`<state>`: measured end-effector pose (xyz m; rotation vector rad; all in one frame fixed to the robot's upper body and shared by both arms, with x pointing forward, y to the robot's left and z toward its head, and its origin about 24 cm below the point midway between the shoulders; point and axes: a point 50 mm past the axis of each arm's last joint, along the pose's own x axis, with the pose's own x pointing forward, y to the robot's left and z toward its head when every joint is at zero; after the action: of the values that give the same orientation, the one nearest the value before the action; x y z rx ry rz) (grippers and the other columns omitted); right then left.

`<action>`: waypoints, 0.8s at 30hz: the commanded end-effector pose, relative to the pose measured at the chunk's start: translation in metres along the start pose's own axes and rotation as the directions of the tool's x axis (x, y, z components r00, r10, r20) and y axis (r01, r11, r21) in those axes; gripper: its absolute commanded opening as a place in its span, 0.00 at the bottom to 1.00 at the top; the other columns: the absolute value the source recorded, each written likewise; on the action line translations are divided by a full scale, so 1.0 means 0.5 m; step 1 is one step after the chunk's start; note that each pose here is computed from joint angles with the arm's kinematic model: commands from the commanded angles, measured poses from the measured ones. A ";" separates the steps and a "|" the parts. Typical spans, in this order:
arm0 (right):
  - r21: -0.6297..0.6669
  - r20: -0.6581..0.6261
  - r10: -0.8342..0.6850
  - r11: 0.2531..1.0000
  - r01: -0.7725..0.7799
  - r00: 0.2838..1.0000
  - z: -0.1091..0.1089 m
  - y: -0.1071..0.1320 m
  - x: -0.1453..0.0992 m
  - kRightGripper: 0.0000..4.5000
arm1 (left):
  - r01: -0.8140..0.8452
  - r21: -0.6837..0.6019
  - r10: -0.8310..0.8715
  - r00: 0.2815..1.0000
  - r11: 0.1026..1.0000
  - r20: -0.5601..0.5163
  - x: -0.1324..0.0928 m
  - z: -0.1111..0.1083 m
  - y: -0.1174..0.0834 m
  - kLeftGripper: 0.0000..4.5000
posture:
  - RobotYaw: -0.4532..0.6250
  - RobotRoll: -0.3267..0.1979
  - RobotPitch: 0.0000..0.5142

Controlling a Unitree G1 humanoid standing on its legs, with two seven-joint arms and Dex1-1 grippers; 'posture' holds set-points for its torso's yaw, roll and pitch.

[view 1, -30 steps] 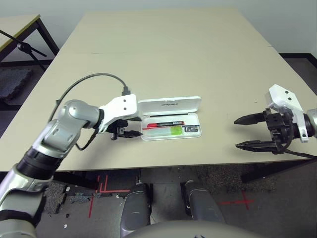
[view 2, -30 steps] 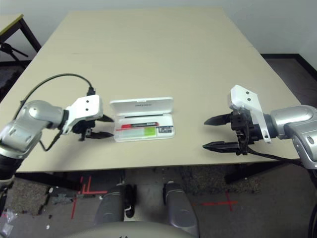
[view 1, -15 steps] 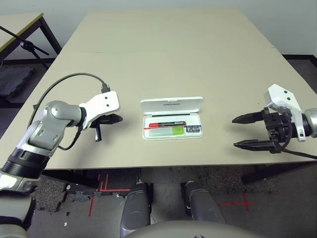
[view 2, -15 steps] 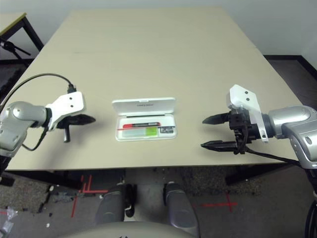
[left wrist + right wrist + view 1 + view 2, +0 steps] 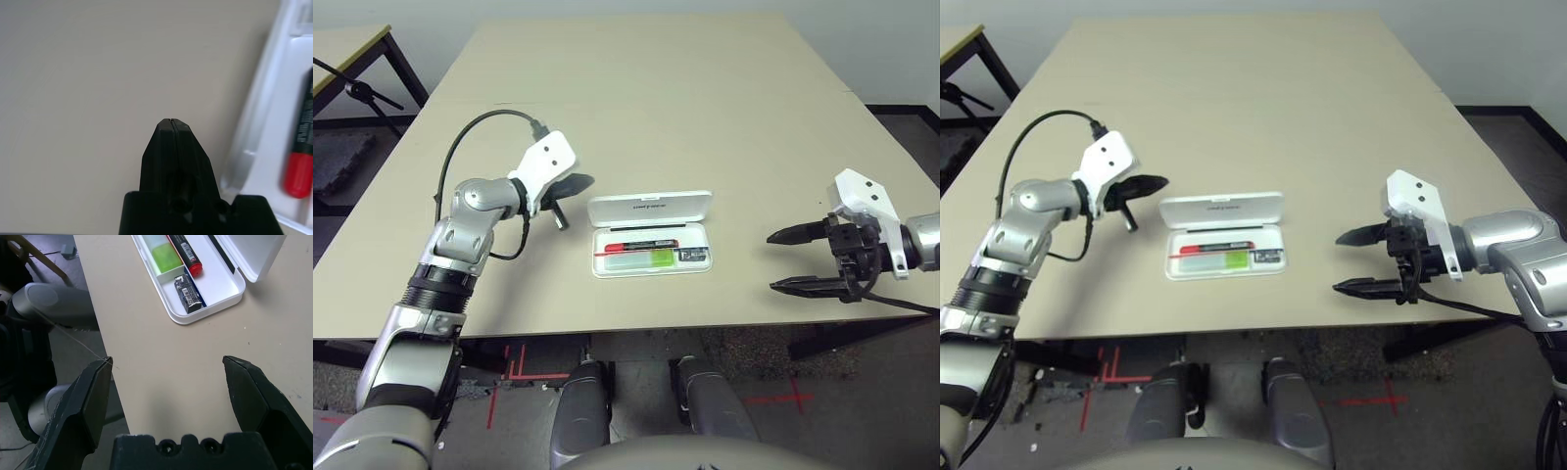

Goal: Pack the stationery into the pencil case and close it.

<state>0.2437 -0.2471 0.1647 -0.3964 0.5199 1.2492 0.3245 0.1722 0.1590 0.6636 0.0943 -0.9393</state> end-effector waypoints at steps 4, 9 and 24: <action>-0.007 -0.025 -0.008 1.000 0.008 1.000 -0.002 -0.001 -0.006 1.00 | 0.220 0.002 -0.220 0.976 0.976 0.006 0.019 0.005 -0.085 0.01 | 0.32 0.62 0.20; -0.011 -0.025 -0.011 1.000 0.011 1.000 0.000 -0.005 -0.004 1.00 | 0.253 0.009 -0.253 0.967 0.967 -0.016 0.033 0.004 -0.107 0.01 | 0.33 0.62 0.20; -0.028 -0.038 -0.001 1.000 0.000 0.999 -0.006 -0.005 0.007 1.00 | 0.311 0.048 -0.308 0.949 0.949 -0.063 0.071 -0.007 -0.144 0.01 | 0.32 0.62 0.13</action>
<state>0.2476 -0.2477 0.1632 -0.4388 0.5303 1.2440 0.2940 0.1215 0.1181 0.7197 0.1929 -1.2025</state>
